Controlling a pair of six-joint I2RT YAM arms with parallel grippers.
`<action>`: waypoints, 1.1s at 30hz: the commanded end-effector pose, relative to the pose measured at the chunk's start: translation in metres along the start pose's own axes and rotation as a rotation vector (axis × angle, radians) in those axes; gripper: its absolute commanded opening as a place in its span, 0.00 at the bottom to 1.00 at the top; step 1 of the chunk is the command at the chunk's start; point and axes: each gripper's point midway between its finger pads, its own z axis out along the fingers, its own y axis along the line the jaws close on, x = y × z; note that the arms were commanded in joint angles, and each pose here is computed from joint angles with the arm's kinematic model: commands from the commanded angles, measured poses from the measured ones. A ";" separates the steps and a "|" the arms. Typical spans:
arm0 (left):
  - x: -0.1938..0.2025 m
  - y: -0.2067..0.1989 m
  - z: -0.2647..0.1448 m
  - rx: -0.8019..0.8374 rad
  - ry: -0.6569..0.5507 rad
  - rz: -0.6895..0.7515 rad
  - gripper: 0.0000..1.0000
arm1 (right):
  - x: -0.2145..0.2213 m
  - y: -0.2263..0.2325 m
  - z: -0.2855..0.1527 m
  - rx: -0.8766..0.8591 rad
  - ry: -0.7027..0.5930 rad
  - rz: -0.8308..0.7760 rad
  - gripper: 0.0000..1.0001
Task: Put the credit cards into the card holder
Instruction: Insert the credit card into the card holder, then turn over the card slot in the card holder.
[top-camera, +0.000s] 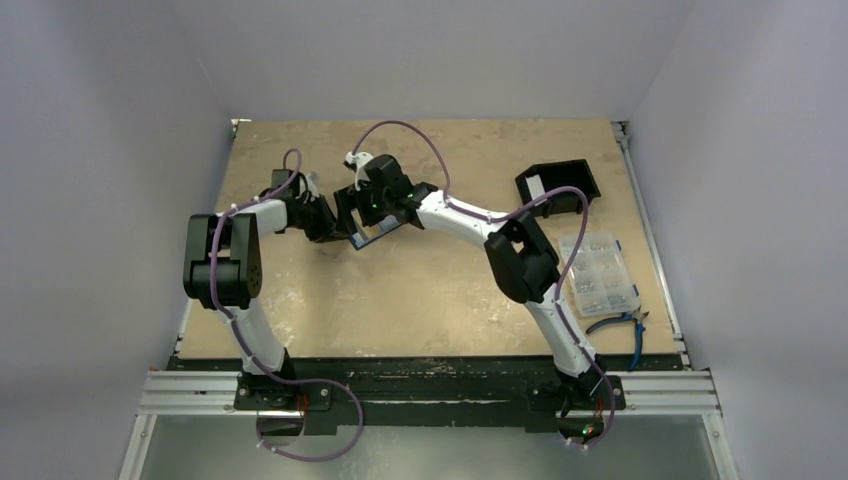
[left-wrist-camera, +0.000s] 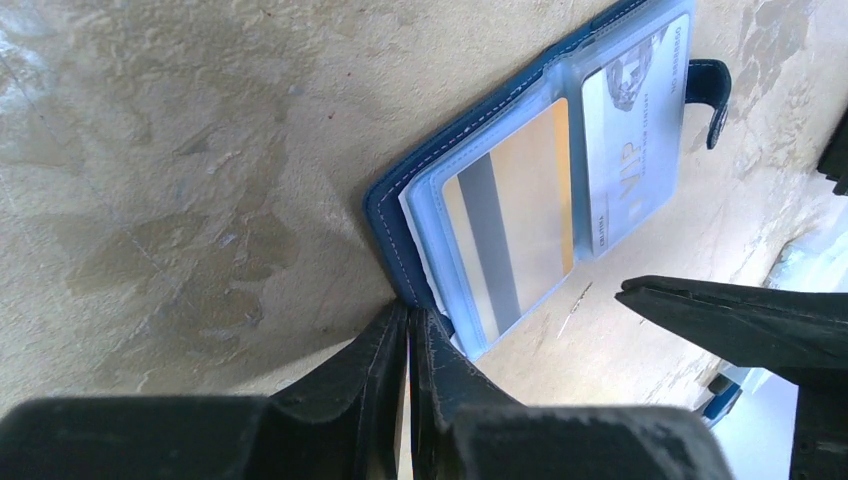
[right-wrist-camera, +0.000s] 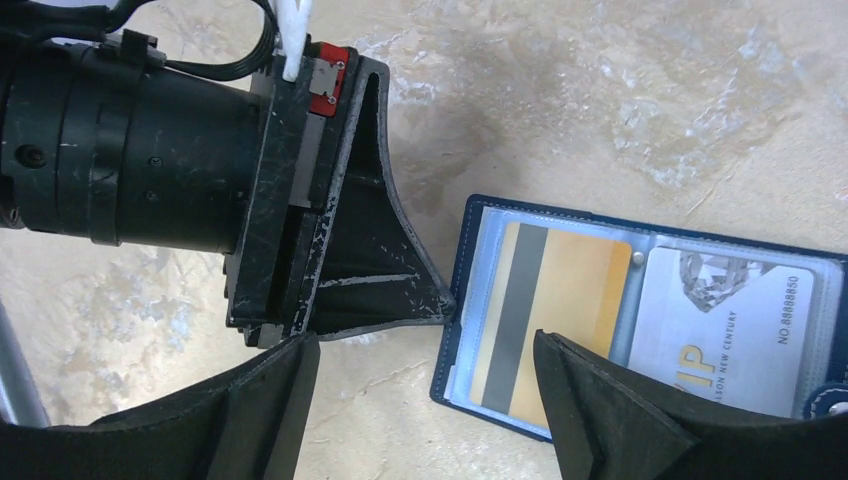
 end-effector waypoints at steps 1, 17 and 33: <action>0.010 0.024 0.004 -0.099 0.027 0.019 0.10 | -0.012 0.008 -0.012 -0.016 -0.030 -0.033 0.87; 0.001 0.017 -0.017 -0.116 -0.037 0.039 0.15 | 0.030 -0.026 0.017 -0.004 0.032 0.074 0.87; -0.017 -0.052 -0.034 0.233 -0.103 -0.101 0.29 | 0.057 -0.047 0.018 -0.115 0.039 0.255 0.79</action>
